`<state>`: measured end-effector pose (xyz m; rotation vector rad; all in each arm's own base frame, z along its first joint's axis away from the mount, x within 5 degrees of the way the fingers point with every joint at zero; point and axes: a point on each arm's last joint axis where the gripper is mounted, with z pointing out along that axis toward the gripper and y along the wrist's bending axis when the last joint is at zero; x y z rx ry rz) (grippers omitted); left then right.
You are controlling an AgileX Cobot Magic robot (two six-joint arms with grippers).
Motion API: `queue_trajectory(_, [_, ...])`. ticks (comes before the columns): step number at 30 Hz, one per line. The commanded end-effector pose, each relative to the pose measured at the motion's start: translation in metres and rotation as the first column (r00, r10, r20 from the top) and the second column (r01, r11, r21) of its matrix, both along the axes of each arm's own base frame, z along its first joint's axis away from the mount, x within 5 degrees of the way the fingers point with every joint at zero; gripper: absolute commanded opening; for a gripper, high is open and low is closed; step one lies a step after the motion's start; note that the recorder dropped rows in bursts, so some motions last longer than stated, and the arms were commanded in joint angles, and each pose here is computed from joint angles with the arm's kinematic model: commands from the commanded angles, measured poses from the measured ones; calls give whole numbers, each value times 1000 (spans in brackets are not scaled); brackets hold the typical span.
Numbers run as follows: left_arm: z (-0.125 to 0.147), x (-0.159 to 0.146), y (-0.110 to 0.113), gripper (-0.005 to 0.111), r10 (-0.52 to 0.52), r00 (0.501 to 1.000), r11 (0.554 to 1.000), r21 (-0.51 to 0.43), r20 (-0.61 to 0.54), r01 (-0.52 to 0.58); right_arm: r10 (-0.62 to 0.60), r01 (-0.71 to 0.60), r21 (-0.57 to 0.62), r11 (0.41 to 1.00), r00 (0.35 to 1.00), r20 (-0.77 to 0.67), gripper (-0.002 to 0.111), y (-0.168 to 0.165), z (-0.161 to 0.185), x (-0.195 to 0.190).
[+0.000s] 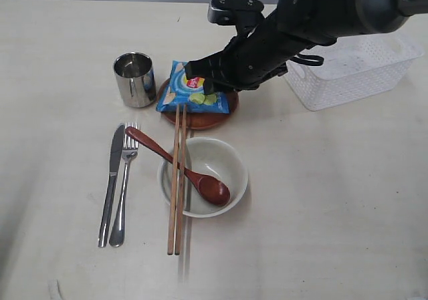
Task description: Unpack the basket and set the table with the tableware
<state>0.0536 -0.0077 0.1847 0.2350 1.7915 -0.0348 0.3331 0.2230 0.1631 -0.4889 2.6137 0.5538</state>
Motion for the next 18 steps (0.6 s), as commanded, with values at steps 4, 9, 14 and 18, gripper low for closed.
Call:
queue_trajectory(4, [-1,0,0,0,2,1000,1000,-9,0,-2,-13,13,9,1000,1000,-17,49,0,1,-1])
queue_trajectory(9, [-1,0,0,0,2,1000,1000,-9,0,-2,-1,1,8,1000,1000,15,49,-3,14,-2])
queue_trajectory(14, [-1,0,0,0,2,1000,1000,-9,0,-2,-32,26,60,998,995,95,49,-14,53,-3])
queue_trajectory(18, [-1,0,0,0,2,1000,1000,-9,0,-2,-1,-10,49,999,977,216,49,-27,94,-12])
